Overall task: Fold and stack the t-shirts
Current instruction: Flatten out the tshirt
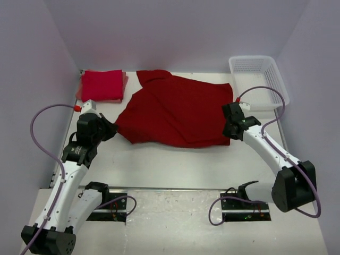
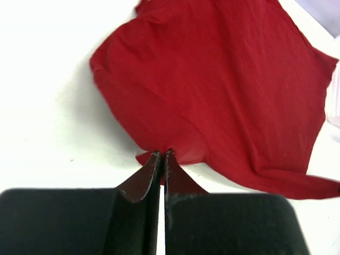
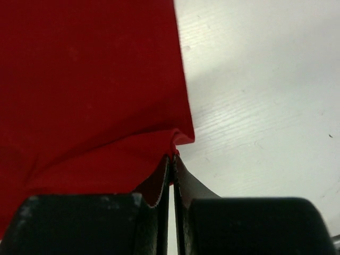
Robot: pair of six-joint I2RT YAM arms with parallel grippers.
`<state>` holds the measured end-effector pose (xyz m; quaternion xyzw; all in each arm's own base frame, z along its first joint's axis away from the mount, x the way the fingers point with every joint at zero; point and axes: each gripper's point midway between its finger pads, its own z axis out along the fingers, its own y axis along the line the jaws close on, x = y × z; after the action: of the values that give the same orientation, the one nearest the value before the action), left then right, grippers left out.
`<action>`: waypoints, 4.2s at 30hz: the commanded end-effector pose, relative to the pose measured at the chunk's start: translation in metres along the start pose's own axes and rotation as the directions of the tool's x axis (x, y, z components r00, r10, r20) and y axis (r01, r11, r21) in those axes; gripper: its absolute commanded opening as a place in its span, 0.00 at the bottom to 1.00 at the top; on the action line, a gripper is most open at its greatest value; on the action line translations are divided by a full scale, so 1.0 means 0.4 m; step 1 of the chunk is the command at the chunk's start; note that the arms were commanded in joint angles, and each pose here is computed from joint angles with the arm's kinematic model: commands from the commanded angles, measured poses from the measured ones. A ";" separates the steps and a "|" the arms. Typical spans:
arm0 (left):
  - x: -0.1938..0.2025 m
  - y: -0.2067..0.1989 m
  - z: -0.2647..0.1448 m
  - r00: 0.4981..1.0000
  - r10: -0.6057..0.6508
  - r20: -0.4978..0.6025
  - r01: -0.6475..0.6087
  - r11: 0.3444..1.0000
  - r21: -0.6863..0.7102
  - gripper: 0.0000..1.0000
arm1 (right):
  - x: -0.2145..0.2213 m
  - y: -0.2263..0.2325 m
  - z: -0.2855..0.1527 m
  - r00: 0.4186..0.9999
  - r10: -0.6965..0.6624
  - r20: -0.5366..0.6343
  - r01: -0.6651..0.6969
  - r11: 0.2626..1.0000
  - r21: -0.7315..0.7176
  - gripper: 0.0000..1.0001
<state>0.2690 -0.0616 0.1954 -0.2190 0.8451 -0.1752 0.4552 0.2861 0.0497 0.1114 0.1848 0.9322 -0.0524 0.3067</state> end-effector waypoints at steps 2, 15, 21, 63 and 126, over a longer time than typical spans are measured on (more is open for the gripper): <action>-0.029 0.038 -0.050 0.999 -0.030 0.022 0.032 0.993 -0.118 0.00 | 0.000 -0.065 -0.004 0.993 0.101 0.060 -0.107 0.989 0.100 0.00; 0.059 0.068 -0.071 0.997 -0.026 -0.078 0.017 0.993 -0.113 0.00 | 0.061 -0.083 -0.054 0.985 0.172 0.029 -0.172 0.985 -0.012 0.00; 0.089 0.056 -0.100 0.991 -0.001 -0.131 -0.007 0.998 -0.060 0.00 | 0.044 -0.086 -0.175 0.950 0.296 0.094 -0.279 0.947 -0.160 0.00; -0.053 -0.159 0.025 0.979 0.183 -0.092 -0.157 0.959 0.237 0.00 | -0.088 -0.075 -0.195 0.949 0.194 0.249 -0.172 0.979 -0.106 0.00; -1.170 -0.440 -0.234 0.364 0.258 0.895 -0.679 0.731 0.065 0.00 | -0.975 0.036 -0.560 0.589 -0.108 0.801 0.273 0.960 -0.071 0.00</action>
<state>0.4217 0.0523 0.7091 0.0857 0.4007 -0.0837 0.9083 0.4351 0.0096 0.6271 -0.0394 0.5800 -0.0728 0.8104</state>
